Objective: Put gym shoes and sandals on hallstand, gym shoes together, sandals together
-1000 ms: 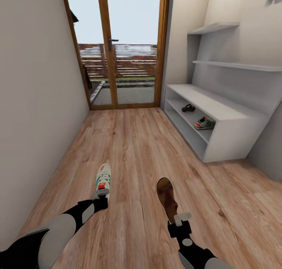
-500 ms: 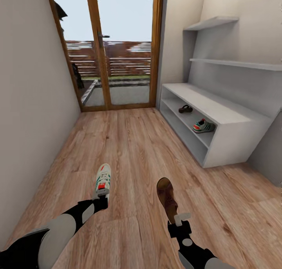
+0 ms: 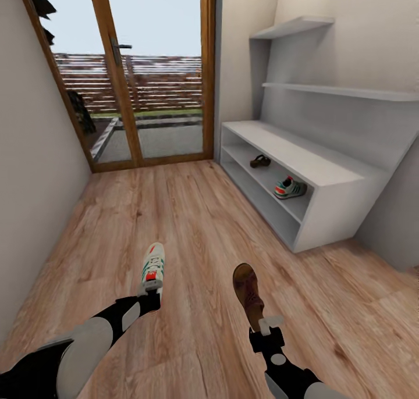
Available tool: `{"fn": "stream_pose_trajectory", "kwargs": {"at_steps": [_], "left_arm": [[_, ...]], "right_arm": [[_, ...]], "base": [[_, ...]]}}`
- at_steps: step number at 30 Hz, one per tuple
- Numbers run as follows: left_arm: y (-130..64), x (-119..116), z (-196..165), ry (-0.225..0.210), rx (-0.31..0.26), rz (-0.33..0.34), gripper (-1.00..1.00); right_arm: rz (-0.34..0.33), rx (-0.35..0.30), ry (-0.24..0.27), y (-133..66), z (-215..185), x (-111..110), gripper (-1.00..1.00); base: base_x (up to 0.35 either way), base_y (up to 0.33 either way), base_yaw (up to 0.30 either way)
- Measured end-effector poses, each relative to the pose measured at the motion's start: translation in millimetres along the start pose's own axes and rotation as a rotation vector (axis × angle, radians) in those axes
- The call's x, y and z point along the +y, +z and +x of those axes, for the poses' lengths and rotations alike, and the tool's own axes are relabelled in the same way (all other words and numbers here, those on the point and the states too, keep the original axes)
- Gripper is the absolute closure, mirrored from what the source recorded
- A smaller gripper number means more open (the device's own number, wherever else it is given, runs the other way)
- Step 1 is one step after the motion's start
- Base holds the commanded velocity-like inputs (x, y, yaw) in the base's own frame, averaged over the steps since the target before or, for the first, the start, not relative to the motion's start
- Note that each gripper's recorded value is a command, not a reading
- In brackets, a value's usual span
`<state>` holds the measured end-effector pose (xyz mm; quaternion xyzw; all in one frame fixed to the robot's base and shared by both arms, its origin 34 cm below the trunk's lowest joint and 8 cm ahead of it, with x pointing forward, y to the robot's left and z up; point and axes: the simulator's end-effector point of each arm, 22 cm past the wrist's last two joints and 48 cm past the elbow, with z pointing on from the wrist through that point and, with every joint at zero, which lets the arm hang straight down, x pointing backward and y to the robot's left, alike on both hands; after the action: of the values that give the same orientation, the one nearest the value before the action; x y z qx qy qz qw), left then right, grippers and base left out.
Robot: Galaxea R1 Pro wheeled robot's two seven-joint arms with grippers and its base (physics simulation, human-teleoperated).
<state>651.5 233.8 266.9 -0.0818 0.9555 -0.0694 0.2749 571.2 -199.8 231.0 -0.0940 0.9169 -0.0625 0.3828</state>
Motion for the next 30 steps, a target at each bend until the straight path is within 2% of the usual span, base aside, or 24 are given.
{"fn": "stream_pose_trajectory", "kwargs": {"at_steps": [10, 30], "left_arm": [[3.7, 2, 5, 0.000, 0.010, -0.004, 1.00], [10.0, 5, 14, -0.002, 0.028, -0.008, 1.00]], "right_arm": [[-0.003, 0.010, -0.001, 1.5, 6, 1, 1.00], [-0.007, 0.028, -0.002, 4.0, 15, 4, 1.00]], "base": [[0.278, 0.224, -0.241], [0.212, 0.277, -0.255]]}}
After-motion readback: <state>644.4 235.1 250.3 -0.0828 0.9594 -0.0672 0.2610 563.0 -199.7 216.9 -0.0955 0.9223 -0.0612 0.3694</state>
